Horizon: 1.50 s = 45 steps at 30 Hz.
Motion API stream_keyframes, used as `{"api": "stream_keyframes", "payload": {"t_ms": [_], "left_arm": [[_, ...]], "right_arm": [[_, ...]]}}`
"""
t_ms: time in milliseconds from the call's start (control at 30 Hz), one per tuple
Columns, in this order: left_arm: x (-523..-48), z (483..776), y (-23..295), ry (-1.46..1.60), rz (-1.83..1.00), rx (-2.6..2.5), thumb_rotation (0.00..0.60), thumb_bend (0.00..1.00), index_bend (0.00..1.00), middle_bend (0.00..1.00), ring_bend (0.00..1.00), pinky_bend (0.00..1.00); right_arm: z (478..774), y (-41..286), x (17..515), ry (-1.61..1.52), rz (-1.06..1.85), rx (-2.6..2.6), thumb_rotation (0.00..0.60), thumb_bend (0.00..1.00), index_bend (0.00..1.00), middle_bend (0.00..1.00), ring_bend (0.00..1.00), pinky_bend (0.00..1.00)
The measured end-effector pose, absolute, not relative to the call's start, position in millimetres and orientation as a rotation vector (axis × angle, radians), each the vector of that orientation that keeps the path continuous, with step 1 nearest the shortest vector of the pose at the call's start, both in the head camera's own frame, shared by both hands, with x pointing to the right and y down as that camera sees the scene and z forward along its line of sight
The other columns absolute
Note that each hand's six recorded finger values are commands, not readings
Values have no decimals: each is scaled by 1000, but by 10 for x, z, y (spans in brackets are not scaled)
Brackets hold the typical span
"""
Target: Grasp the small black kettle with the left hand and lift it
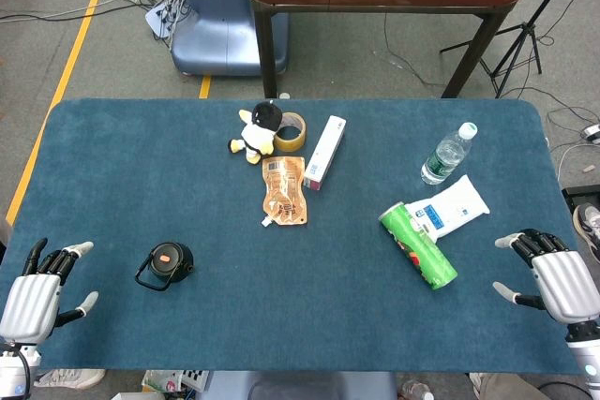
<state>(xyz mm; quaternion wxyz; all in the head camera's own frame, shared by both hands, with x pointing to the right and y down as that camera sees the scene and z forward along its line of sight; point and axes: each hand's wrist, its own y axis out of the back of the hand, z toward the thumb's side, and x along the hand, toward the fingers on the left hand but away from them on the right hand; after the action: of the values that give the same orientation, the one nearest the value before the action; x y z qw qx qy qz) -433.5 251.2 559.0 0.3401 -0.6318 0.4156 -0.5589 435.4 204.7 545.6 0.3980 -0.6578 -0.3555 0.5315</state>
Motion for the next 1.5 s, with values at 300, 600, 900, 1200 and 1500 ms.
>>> {"api": "stream_keyframes", "payload": {"t_ms": [300, 600, 900, 1200, 1500], "left_arm": [[-4279, 5557, 2465, 1070, -1397, -1667, 600, 213, 253, 249, 223, 0], [-4068, 5591, 2264, 909, -1260, -1779, 600, 213, 342, 311, 238, 0], [-3809, 5722, 2145, 678, -1191, -1863, 600, 213, 404, 387, 305, 0], [-3680, 5889, 2139, 523, -1237, -1859, 600, 213, 423, 390, 305, 0], [-3569, 5985, 2205, 438, -1277, -1835, 600, 213, 423, 390, 305, 0]], "right_arm": [[5408, 1999, 4384, -931, 1335, -1645, 600, 132, 351, 366, 239, 277], [5233, 1817, 4381, -961, 1294, -1566, 600, 127, 351, 366, 239, 277], [5154, 1720, 4416, -980, 1302, -1526, 600, 124, 351, 366, 239, 277], [5182, 1749, 4476, -987, 1330, -1528, 600, 124, 350, 366, 239, 277], [5213, 1768, 4536, -989, 1348, -1532, 600, 122, 350, 366, 239, 277]]}}
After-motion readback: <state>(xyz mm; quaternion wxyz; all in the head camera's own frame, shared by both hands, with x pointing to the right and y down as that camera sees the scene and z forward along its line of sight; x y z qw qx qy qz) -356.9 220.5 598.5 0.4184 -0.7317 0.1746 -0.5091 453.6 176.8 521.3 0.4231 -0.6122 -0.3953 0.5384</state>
